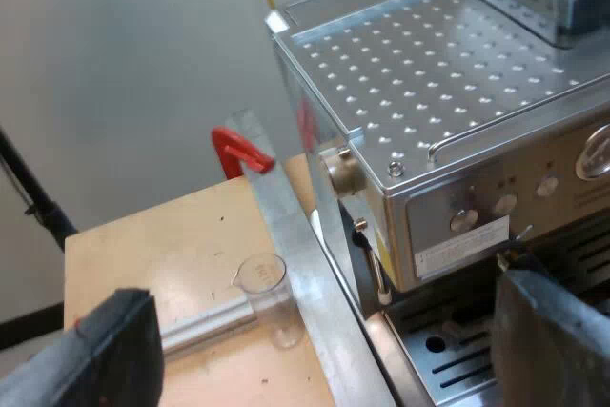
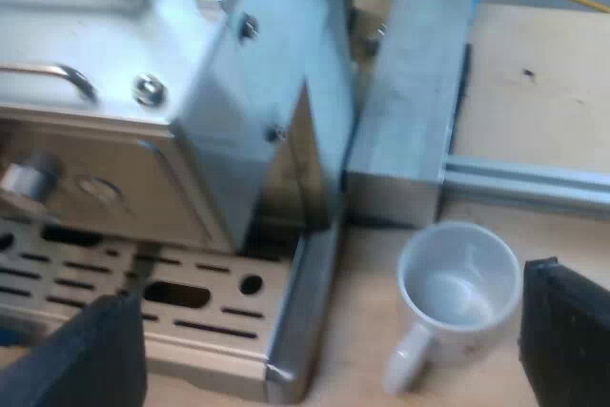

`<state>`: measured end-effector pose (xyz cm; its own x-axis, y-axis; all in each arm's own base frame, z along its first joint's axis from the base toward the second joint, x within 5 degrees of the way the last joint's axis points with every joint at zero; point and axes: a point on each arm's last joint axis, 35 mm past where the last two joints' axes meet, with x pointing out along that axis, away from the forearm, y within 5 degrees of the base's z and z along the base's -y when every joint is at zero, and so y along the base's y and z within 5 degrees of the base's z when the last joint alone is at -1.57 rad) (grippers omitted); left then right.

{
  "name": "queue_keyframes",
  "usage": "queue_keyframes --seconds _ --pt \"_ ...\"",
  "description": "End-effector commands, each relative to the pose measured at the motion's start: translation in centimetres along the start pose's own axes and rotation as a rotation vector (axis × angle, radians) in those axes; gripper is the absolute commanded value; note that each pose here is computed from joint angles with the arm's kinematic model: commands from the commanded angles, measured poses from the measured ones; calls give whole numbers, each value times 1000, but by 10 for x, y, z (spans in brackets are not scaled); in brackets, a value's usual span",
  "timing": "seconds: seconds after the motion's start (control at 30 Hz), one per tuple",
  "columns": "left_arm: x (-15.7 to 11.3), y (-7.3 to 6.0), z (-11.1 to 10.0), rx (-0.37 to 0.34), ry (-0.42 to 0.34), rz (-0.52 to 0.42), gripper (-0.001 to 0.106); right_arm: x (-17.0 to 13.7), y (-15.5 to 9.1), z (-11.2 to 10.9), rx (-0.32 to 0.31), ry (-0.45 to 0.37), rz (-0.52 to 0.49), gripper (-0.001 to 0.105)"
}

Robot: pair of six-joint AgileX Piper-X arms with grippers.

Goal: Put the handle in the coffee machine

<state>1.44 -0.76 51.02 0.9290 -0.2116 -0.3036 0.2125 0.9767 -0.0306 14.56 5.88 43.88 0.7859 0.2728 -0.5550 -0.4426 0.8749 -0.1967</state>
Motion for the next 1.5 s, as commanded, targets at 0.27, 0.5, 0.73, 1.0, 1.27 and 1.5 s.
queue_keyframes --seconds 0.27,0.5,0.73,1.0,1.27,1.5 --pt "-23 -9 -25 -28 -31 2 72 -31 -4 -17 -36 32 -163 80" --pt "-29 -12 -59 -29 -28 2 72 -56 2 -53 -26 -36 -185 80" --pt "-34 -15 -92 -24 -40 2 72 -77 9 -95 -44 -106 -209 80" --pt "-52 -22 -126 3 -116 5 72 -88 18 -138 -43 -178 -236 80" --pt "-51 -23 -136 1 -117 15 72 -92 23 -166 -45 -225 -247 80" --pt "-39 -19 -143 -10 -70 8 72 -88 25 -173 -50 -195 -240 80"
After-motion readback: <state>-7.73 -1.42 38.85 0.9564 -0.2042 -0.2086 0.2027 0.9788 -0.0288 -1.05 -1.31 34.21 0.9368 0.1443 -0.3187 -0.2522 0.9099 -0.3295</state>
